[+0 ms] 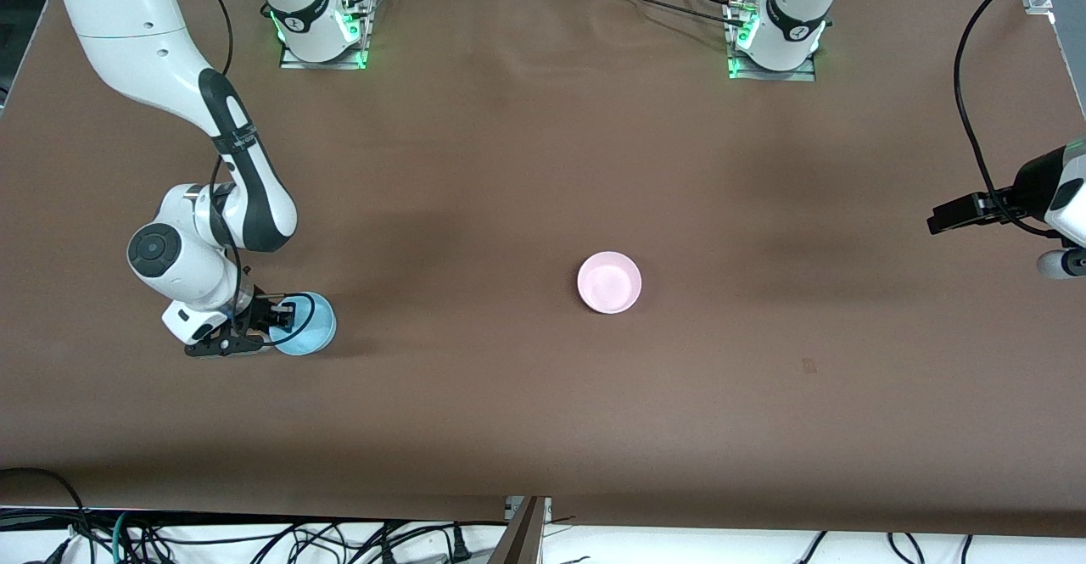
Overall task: Stack pink and blue bowls on white bowl
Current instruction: 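Lift the blue bowl with the right gripper and carry it to the stack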
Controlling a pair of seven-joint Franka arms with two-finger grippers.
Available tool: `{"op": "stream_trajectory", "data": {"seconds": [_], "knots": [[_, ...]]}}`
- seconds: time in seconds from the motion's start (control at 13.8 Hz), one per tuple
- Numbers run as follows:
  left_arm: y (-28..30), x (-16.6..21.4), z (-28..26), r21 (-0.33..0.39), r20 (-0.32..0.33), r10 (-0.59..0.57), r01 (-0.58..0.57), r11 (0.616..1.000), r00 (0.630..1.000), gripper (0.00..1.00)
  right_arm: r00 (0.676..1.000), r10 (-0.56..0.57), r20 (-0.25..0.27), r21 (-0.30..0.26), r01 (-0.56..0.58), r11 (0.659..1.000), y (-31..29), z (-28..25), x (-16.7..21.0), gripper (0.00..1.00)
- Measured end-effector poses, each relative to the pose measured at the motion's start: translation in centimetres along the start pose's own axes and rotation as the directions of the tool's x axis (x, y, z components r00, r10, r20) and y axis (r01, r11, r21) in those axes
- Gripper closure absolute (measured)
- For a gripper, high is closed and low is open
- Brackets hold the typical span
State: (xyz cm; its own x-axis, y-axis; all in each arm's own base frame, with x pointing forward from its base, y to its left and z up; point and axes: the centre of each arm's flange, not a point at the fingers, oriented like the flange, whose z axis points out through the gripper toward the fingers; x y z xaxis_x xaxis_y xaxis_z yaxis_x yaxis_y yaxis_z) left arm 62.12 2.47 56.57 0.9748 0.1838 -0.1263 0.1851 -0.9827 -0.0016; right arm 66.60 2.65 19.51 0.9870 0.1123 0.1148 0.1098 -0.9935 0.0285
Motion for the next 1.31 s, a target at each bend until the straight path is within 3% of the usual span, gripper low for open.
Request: {"op": "stream_trajectory", "data": {"seconds": [0.15, 0.44, 0.65, 1.02, 1.31], "knots": [[0.0, 0.0, 0.0, 0.000, 0.000, 0.000, 0.000, 1.000, 1.000, 0.00, 1.000, -0.001, -0.002, 0.002, 0.001, 1.000, -0.1, -0.4, 0.2, 0.94], [0.0, 0.0, 0.0, 0.000, 0.001, 0.000, 0.000, 1.000, 1.000, 0.00, 1.000, 0.005, 0.016, 0.020, -0.006, 1.000, -1.2, -3.4, 1.2, 0.96], [0.1, 0.0, 0.1, 0.000, 0.001, 0.002, -0.002, 1.000, 1.000, 0.00, 0.994, 0.091, 0.062, 0.053, -0.094, 0.994, -5.1, -7.8, 3.6, 0.96], [0.6, -0.1, 0.1, 0.001, 0.001, 0.010, -0.010, 1.000, 1.000, 0.00, 0.972, 0.225, 0.061, 0.078, -0.229, 0.970, -16.0, -12.5, 5.0, 0.96], [0.4, 0.0, 0.1, 0.001, 0.001, 0.006, -0.006, 1.000, 1.000, 0.00, 0.942, 0.334, 0.043, 0.116, -0.337, 0.934, -30.4, -14.1, 3.8, 0.96]]}}
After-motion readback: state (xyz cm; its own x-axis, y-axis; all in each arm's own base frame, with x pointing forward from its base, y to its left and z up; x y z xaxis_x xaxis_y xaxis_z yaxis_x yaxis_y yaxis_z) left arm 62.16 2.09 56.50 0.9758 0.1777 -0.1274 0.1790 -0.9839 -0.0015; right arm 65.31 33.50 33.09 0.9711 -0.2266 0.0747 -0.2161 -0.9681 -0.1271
